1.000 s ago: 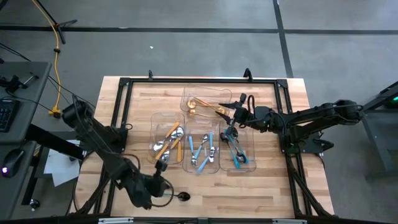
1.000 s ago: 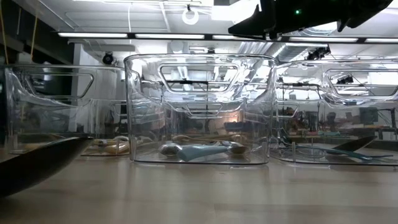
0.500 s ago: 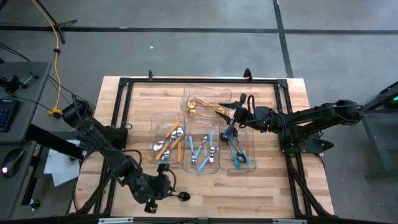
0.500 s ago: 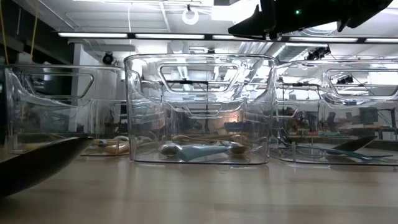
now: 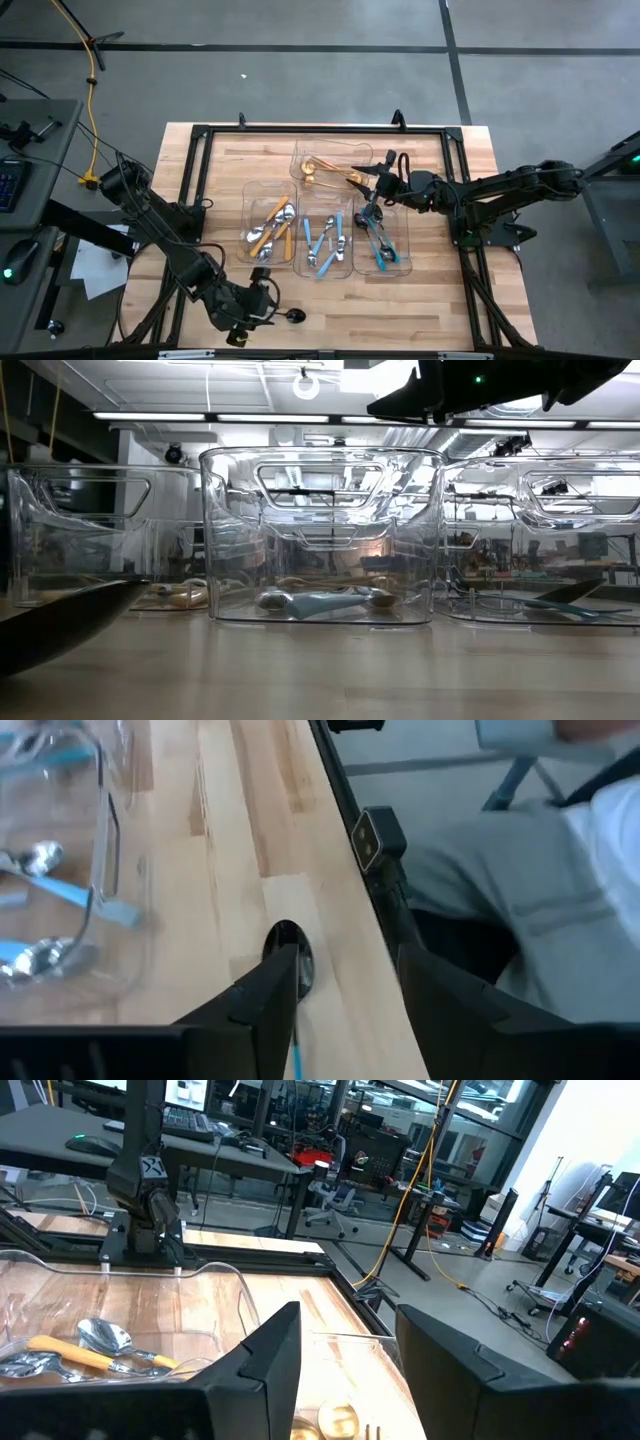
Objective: Sort silverware by color (type)
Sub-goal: Put the blue spoon into the right transparent bin
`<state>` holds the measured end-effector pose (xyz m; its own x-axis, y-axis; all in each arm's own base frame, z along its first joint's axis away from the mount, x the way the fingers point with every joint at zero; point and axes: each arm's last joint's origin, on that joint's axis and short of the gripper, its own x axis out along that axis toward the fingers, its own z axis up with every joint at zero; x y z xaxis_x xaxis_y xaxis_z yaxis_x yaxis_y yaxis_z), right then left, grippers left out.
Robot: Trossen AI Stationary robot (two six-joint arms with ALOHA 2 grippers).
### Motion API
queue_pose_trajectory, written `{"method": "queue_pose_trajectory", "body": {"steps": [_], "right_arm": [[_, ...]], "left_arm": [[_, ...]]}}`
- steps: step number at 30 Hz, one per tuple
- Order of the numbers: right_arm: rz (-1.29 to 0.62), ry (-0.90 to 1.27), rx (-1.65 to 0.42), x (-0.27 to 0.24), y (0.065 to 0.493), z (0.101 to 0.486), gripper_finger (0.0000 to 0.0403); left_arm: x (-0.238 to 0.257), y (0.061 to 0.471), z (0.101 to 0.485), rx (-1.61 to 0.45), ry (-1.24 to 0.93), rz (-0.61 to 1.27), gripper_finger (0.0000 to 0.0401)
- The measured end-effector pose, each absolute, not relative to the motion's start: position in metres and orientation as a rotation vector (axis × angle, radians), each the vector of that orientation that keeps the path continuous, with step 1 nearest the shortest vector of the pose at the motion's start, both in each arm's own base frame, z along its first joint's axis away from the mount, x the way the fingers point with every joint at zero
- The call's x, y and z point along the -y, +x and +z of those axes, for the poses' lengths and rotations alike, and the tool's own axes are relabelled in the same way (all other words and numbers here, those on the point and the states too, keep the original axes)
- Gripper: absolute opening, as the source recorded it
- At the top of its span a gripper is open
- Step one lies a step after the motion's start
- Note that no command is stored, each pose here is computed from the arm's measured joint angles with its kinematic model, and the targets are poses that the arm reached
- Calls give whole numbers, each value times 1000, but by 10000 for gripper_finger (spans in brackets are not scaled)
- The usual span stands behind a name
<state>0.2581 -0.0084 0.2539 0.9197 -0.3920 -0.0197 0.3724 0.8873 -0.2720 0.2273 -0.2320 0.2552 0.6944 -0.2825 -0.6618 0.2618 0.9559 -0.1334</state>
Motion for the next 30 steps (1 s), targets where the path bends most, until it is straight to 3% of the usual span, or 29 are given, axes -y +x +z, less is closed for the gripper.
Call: {"method": "queue_pose_trajectory", "body": {"steps": [16,30], "right_arm": [[-398,-268,-75,8,258,254,149],[-398,-268,-75,8,258,254,149]], "left_arm": [[222,212,193,-826,-45,-254,165],[244,218,131,-935,117,-334,165]]}}
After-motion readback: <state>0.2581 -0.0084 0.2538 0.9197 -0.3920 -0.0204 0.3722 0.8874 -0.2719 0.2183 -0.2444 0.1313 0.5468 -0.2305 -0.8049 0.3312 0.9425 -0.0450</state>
